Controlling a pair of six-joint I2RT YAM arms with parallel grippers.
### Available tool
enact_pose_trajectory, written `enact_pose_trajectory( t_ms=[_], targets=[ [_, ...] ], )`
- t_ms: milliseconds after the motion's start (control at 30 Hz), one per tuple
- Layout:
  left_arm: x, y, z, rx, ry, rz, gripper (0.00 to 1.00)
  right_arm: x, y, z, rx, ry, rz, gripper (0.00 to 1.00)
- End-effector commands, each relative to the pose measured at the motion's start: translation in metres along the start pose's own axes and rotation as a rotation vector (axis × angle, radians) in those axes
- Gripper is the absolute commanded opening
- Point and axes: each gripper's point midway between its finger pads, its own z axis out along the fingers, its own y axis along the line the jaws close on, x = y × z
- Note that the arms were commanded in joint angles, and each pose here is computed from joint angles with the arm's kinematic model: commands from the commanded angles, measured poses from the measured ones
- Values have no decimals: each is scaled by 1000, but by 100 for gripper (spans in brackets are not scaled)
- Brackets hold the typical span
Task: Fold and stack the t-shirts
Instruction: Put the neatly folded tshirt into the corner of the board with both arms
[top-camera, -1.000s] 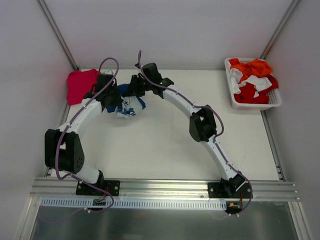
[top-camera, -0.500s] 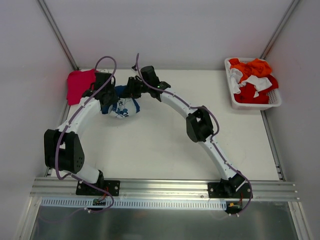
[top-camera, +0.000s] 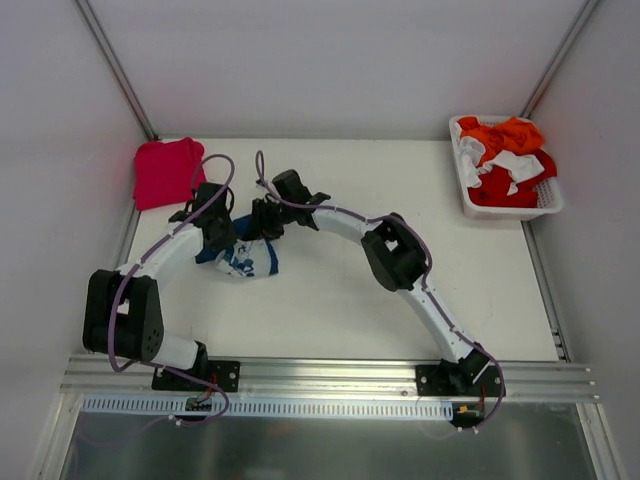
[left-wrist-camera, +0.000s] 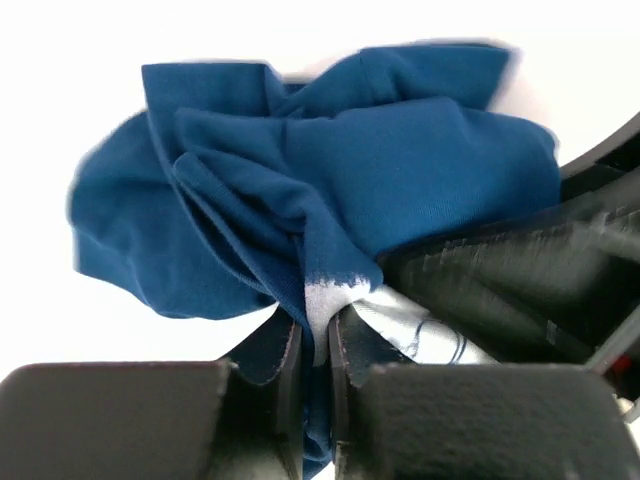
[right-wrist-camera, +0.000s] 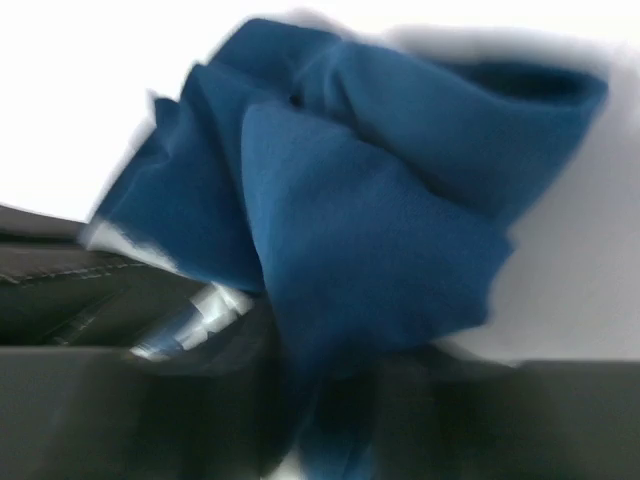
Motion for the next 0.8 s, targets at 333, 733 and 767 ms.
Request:
enact_pose_trajectory(
  t_ms=[333, 733, 767],
  targets=[
    [-2, -32, -83, 148, -278, 42, 99, 86, 54, -97, 129, 51, -215, 99],
    [-5, -37, -185, 413, -426, 36, 99, 110, 79, -186, 282, -111, -368, 99],
    [-5, -35, -188, 414, -436, 41, 99, 110, 87, -196, 275, -137, -380, 99]
  ],
)
